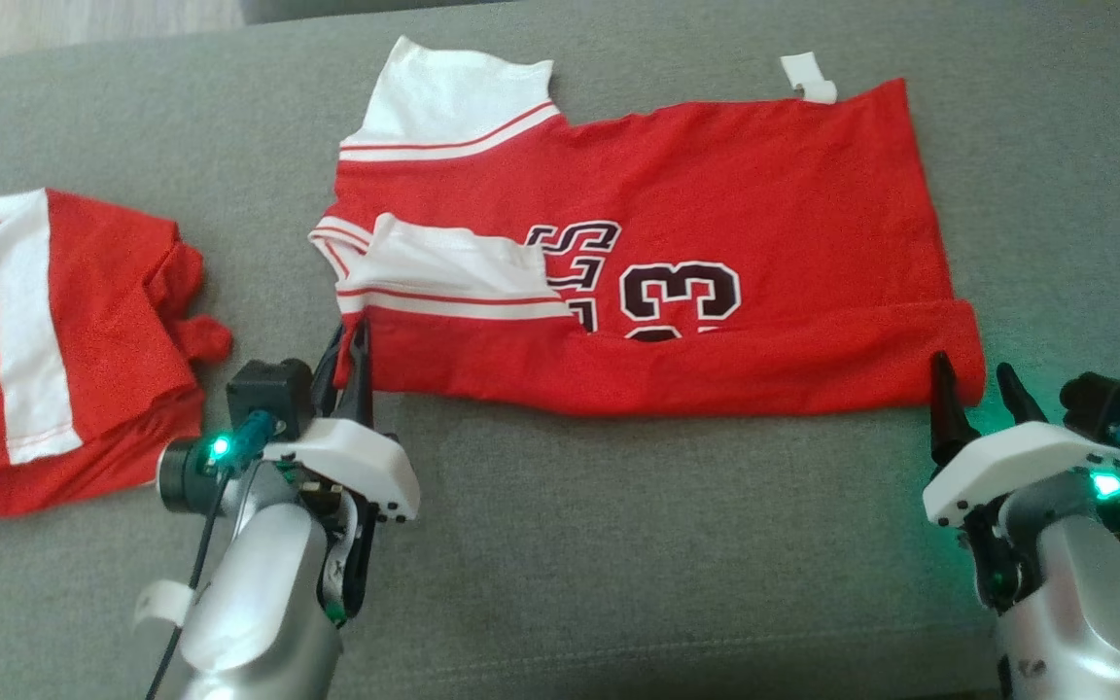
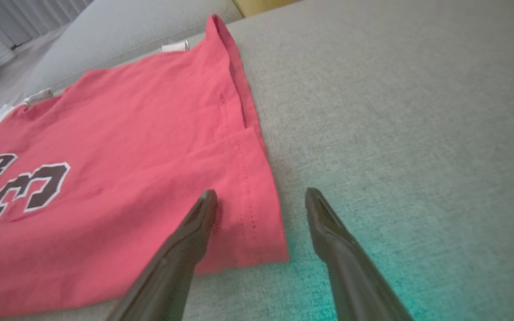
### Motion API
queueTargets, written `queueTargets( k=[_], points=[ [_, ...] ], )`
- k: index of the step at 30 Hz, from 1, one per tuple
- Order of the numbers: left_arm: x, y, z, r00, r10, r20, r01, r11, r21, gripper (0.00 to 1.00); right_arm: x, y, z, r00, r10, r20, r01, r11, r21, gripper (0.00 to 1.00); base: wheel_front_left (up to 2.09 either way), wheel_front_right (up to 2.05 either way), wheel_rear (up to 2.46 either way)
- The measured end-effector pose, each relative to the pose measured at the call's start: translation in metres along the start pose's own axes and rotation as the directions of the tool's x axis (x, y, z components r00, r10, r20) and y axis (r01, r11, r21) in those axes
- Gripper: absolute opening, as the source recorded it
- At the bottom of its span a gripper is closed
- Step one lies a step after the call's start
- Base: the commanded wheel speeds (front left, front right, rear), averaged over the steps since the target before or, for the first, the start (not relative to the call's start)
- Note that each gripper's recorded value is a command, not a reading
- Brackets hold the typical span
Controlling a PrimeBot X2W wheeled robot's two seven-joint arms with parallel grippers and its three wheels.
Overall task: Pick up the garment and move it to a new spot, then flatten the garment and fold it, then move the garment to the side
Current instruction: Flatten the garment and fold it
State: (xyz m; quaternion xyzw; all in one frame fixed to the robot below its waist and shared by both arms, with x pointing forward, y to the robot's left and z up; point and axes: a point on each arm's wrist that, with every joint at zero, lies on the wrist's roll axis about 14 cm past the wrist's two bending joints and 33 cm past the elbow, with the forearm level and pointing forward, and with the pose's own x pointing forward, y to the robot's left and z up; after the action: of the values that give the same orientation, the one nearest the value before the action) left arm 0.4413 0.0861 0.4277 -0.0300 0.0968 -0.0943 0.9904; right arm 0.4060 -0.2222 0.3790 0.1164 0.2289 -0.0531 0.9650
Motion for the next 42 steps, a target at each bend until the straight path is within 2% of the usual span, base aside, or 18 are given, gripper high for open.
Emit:
queueTargets(
  k=[7, 8, 9, 10, 17, 25, 32, 42],
  points=[
    [-0.005, 0.0, -0.005, 1.0, -0.002, -0.003, 0.002, 1.0, -0.007, 0.0, 0.017, 0.006, -0.013, 0.997, 0.002, -0.075, -0.002, 1.0, 0.0, 1.0, 0.0, 0.0, 0.0],
    [-0.005, 0.001, -0.005, 1.0, 0.003, -0.002, -0.003, 1.0, -0.007, 0.0, 0.019, 0.009, -0.013, 0.997, 0.007, -0.078, -0.007, 1.0, 0.002, 0.75, 0.0, 0.0, 0.0],
    [-0.005, 0.002, -0.005, 1.0, 0.007, -0.001, -0.007, 1.0, -0.006, 0.0, 0.021, 0.011, -0.012, 0.997, 0.012, -0.079, -0.011, 1.0, 0.004, 0.11, 0.0, 0.0, 0.0],
    [-0.005, 0.002, -0.005, 1.0, 0.008, -0.002, -0.008, 1.0, -0.005, 0.0, 0.022, 0.013, -0.011, 0.997, 0.017, -0.078, -0.016, 1.0, 0.006, 0.0, 0.0, 0.0, 0.0],
    [-0.012, 0.002, -0.01, 1.0, 0.01, -0.02, -0.01, 1.0, 0.007, 0.0, 0.016, 0.014, -0.009, 0.998, 0.022, -0.066, -0.022, 1.0, 0.003, 0.0, 0.0, 0.0, 0.0],
    [-0.028, -0.003, -0.01, 1.0, 0.007, -0.022, -0.006, 1.0, 0.01, 0.0, -0.001, 0.002, 0.015, 1.0, 0.004, 0.012, -0.005, 1.0, 0.006, 0.0, 0.0, 0.0, 0.0],
    [-0.047, -0.008, -0.018, 0.999, 0.0, -0.05, 0.001, 1.0, 0.007, 0.0, -0.028, -0.01, -0.006, 0.999, -0.016, -0.03, 0.017, 0.999, 0.033, 0.0, 0.0, 0.0, 0.0],
    [-0.078, -0.024, -0.054, 0.983, -0.043, -0.176, 0.044, 0.999, 0.001, 0.0, -0.061, -0.032, -0.02, 0.997, -0.047, -0.065, 0.051, 0.997, 0.057, 0.0, 0.0, 0.0, 0.0]
  ],
)
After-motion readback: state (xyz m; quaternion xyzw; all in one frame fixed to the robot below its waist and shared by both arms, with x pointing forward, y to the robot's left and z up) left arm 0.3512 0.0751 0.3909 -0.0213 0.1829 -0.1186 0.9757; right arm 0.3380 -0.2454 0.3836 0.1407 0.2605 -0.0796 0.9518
